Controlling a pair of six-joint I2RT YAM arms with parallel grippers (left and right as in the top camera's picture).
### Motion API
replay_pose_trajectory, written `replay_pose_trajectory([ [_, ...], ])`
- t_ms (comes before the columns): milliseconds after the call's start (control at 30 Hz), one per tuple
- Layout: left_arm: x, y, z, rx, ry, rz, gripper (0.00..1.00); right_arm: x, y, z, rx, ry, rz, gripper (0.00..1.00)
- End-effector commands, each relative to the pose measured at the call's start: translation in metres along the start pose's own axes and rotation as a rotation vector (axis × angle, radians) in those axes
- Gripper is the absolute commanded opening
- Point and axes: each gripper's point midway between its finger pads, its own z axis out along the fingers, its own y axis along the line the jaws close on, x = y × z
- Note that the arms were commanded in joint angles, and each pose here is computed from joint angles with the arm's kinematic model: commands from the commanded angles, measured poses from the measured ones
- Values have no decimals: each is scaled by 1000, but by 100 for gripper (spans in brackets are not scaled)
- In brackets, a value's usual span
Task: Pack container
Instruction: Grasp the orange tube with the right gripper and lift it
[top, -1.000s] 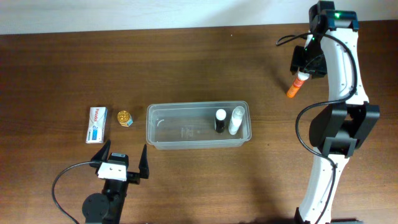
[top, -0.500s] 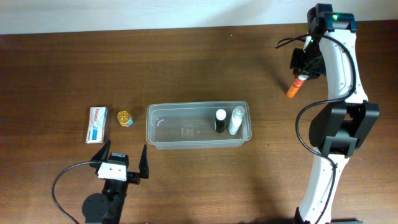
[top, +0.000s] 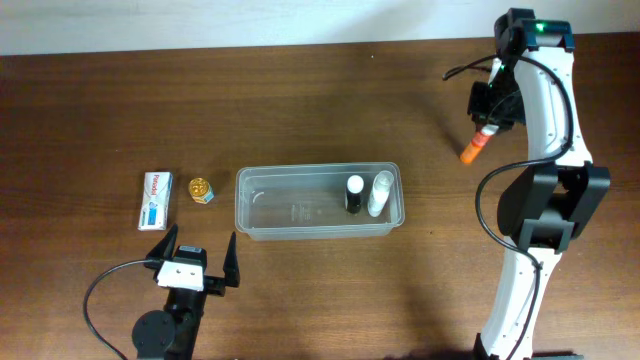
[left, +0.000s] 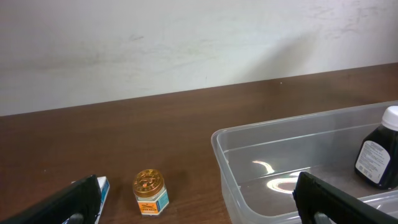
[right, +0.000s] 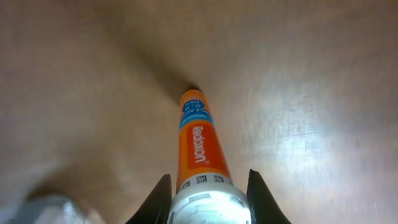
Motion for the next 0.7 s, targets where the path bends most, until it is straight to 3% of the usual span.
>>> replay_pose_trajectory([
  [0,2,1,0,-6,4,15,99,-3,3,-18,-39,-24,8,15],
  [367,2,1,0,-6,4,15,99,10,53,-116,-379,-175,-48,19],
  [667,2,1,0,-6,4,15,99,56,88,-199,-474,-336,-186,19],
])
